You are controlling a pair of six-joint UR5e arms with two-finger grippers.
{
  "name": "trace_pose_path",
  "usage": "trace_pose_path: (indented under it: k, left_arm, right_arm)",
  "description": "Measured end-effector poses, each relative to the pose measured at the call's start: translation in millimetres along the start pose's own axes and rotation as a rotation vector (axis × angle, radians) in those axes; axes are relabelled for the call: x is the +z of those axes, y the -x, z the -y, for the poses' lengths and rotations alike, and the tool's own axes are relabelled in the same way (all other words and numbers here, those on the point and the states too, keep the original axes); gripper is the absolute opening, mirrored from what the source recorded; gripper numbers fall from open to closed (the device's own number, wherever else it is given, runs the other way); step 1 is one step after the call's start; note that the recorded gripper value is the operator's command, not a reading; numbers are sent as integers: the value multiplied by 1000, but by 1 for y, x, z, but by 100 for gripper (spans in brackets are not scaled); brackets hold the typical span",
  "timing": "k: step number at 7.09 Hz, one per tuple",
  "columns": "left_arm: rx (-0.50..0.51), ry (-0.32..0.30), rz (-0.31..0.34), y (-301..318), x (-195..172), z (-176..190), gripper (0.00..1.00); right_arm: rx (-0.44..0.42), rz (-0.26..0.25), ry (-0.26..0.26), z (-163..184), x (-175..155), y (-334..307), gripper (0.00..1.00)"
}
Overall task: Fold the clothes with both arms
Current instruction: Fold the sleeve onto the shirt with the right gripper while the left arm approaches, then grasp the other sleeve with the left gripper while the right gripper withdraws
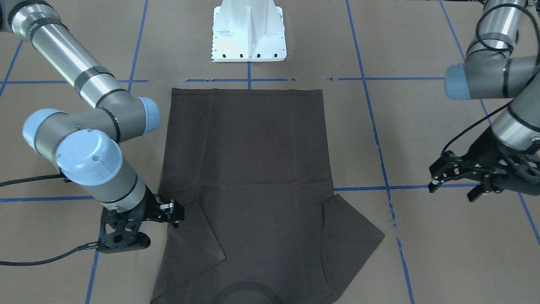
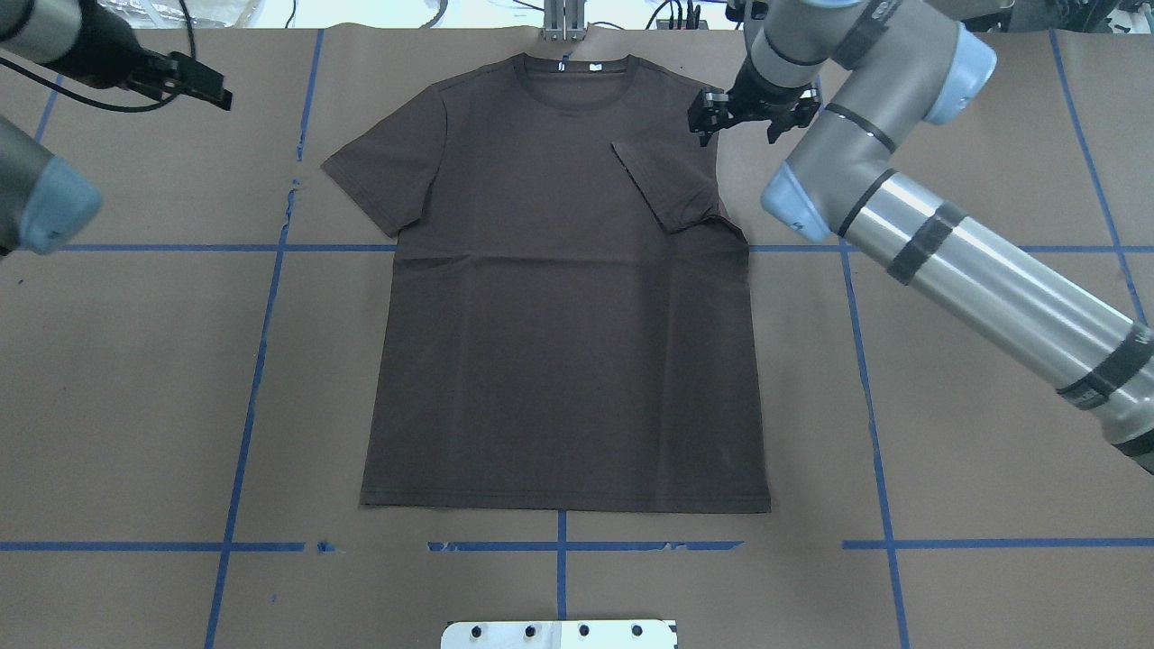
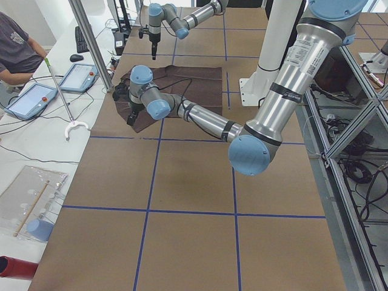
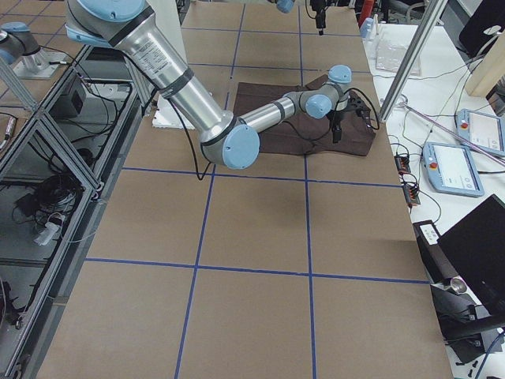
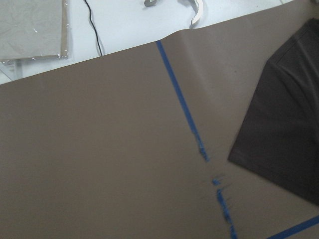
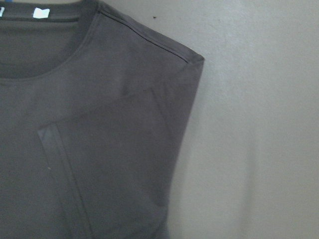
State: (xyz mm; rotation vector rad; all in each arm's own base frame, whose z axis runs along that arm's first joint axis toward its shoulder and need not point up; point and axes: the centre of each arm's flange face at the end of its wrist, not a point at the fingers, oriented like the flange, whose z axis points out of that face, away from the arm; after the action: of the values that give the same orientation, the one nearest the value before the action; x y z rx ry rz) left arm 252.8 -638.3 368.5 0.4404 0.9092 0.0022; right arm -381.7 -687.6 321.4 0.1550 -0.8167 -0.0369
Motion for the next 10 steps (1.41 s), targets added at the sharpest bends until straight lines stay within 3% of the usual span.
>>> trace_pose_path:
  k: [2, 4, 8, 10]
  left_arm:
    - [-106, -99, 29, -51, 75, -20, 100]
    - [-152, -176, 73, -53, 131, -30, 100]
    - [-165, -223, 135, -55, 178, -33, 98]
    - [-165, -229, 151, -51, 192, -38, 89]
  right_arm:
    - [-31, 19, 96, 4, -33, -67, 100]
    - [-47, 27, 118, -12, -50, -94, 100]
    - [-67, 28, 123, -31, -45, -85, 100]
    - [-57, 25, 132, -34, -37, -80, 100]
